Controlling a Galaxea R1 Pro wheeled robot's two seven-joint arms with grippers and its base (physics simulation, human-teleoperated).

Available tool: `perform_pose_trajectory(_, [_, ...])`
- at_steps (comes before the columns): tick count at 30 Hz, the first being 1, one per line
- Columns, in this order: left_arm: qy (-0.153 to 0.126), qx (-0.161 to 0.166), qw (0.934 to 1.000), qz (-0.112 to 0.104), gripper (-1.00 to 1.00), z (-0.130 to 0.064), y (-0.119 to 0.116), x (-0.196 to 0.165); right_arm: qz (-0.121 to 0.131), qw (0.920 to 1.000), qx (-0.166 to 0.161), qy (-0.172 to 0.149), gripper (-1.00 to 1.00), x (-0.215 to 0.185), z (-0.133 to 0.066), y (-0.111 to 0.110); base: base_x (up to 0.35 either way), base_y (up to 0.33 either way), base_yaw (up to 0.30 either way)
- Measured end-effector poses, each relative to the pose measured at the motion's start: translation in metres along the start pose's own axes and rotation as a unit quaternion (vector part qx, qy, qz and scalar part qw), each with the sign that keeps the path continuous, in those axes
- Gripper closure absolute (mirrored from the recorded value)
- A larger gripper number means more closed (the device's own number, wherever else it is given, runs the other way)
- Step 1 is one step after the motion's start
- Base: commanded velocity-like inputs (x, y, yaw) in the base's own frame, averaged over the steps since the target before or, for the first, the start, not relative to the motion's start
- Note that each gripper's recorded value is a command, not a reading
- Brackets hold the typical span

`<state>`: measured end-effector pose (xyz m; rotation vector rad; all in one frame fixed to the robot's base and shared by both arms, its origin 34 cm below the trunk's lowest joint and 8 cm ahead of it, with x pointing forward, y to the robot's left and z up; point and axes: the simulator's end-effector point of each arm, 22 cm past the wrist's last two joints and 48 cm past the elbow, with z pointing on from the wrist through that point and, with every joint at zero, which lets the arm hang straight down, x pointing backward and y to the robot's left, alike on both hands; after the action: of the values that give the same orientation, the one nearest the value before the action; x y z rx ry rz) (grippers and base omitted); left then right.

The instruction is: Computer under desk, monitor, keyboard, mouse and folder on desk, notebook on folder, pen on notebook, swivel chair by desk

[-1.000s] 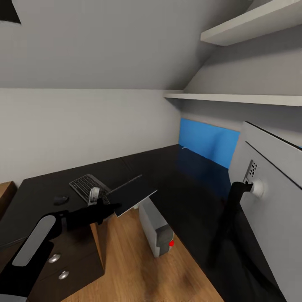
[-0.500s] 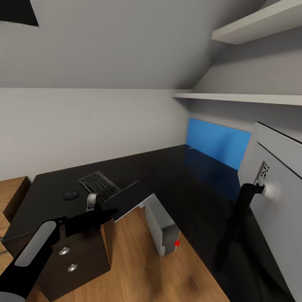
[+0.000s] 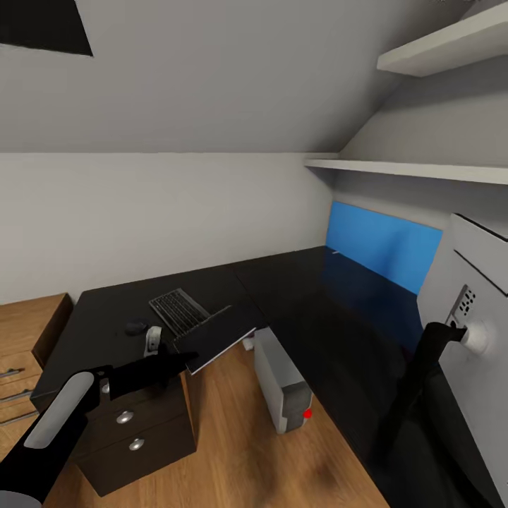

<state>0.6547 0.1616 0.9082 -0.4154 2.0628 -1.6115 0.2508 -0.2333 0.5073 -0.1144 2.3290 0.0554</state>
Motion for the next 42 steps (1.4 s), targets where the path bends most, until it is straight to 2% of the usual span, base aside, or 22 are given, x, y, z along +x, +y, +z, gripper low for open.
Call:
perform_pose_trajectory(17, [-0.003,-0.009,0.9999,0.007,1.0,-0.01,-0.024,-0.01,0.0,1.0,-0.001,0.001,-1.0,-0.021,-0.019,0.0,0.0,0.0,0.002])
perform_pose_trajectory(29, [-0.004,-0.014,0.9999,0.002,1.0,-0.012,-0.018,-0.011,0.0,1.0,-0.001,-0.001,-1.0,-0.022,-0.019,0.0,0.0,0.0,0.0])
perform_pose_trajectory(38, [-0.011,-0.046,0.9981,-0.039,1.0,-0.018,0.023,-0.014,0.0,1.0,-0.001,0.0,-1.0,-0.021,-0.019,0.001,0.0,0.0,0.039])
perform_pose_trajectory(42, [-0.012,-0.045,0.998,-0.042,1.0,-0.018,0.024,-0.014,0.001,1.0,-0.001,0.002,-1.0,-0.02,-0.019,0.002,0.0,0.0,0.219])
